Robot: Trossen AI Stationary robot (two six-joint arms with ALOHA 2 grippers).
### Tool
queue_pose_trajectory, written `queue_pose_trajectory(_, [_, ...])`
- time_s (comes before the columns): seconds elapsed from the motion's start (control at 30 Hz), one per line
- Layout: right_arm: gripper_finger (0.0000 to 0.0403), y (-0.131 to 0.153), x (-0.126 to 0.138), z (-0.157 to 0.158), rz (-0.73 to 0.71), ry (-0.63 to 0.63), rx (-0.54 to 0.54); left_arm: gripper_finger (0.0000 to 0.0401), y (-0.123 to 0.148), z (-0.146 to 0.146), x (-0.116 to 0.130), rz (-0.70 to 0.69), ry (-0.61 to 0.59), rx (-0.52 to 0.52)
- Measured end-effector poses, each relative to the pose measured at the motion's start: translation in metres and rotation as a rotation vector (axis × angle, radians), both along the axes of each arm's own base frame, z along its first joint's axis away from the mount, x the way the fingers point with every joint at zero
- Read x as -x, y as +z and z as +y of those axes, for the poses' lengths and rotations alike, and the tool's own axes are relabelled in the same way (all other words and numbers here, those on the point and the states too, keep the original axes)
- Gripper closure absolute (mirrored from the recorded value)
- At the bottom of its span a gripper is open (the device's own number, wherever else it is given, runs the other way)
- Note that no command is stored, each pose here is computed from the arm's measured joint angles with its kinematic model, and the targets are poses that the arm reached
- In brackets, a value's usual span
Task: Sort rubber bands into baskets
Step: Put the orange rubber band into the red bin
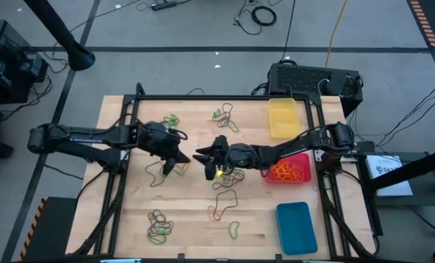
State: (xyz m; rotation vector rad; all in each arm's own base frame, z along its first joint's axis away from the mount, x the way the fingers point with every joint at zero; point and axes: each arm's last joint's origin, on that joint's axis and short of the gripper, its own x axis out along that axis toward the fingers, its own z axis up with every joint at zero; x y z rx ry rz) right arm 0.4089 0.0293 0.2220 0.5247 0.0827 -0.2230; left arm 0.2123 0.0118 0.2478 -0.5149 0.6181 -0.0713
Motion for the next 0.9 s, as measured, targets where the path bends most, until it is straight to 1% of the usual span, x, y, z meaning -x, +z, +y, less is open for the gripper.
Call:
queue_pose_trajectory(0.13, [0.0268, -0.0041, -0.0013, -0.0048, 0.011, -0.017, -0.016, 0.0399, -0.0003, -0.0049, 0.0, 0.004, -0.023, 0.0])
queue_pose_trajectory(0.27, [0.0268, -0.0037, -0.0013, -0.0049, 0.014, -0.014, 0.017, 0.0399, -0.0003, -0.0072, -0.0001, 0.004, -0.034, 0.0])
queue_pose_trajectory(0.4, [0.0268, -0.0035, -0.0014, -0.0045, 0.003, -0.011, -0.029, 0.0399, -0.0003, -0.0075, -0.0001, 0.002, -0.038, -0.005])
queue_pose_trajectory(0.5, [0.0261, -0.0036, -0.0019, -0.0045, 0.01, 0.076, -0.013, 0.0399, -0.0002, -0.0075, -0.0001, 0.001, -0.039, -0.007])
queue_pose_trajectory(0.6, [0.024, -0.0036, -0.0021, -0.0022, 0.011, 0.158, -0.019, 0.0399, -0.0003, -0.0072, -0.0002, 0.001, -0.031, -0.012])
queue_pose_trajectory(0.67, [0.0219, -0.0036, -0.0021, -0.0019, 0.009, 0.159, -0.038, 0.0399, -0.0003, -0.0071, -0.0002, 0.001, -0.029, -0.013])
queue_pose_trajectory(0.9, [0.0133, -0.0038, -0.0024, -0.0059, 0.009, 0.146, -0.049, 0.0399, -0.0002, -0.0062, -0.0005, 0.002, 0.0, -0.026])
